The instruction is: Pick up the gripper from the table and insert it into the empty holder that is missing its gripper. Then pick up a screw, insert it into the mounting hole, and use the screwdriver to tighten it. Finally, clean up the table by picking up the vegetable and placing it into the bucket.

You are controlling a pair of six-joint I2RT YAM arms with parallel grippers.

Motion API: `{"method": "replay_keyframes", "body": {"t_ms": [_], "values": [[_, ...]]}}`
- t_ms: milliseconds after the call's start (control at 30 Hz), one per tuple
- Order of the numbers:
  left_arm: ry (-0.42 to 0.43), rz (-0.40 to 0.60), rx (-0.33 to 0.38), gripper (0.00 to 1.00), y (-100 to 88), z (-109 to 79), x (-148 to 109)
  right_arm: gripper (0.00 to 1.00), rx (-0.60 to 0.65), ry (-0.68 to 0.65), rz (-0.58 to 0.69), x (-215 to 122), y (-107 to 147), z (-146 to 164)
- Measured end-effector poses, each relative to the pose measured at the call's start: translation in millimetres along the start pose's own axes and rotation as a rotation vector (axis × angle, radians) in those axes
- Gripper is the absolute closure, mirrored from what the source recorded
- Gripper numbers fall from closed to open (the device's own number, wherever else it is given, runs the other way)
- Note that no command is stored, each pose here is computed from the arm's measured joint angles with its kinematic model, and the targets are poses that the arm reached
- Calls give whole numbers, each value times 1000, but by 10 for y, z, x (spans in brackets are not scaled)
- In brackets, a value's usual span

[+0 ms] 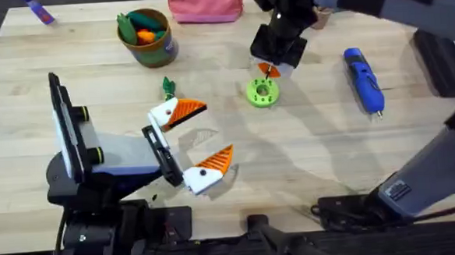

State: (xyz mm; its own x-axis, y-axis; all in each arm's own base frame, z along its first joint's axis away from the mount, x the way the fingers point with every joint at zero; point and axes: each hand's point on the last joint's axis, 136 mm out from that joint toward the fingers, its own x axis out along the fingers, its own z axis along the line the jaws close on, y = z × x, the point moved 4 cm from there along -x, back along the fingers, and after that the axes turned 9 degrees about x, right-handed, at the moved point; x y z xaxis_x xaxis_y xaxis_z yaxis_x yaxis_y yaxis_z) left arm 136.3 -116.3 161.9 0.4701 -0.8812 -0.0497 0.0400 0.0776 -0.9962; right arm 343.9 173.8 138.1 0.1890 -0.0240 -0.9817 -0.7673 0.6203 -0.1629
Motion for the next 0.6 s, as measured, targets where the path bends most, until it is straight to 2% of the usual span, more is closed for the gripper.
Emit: {"method": "replay_keyframes", "body": {"t_ms": [300, 433, 600], "values": [[0, 0, 0, 15, 0, 0, 0, 996, -61, -61, -28, -390, -49, 34], [0, 0, 0, 15, 0, 0, 0, 996, -189, -104, -51, -648, -55, 114], [0, 0, 0, 15, 0, 0, 0, 996, -416, -132, -72, -1095, 21, 176]]}}
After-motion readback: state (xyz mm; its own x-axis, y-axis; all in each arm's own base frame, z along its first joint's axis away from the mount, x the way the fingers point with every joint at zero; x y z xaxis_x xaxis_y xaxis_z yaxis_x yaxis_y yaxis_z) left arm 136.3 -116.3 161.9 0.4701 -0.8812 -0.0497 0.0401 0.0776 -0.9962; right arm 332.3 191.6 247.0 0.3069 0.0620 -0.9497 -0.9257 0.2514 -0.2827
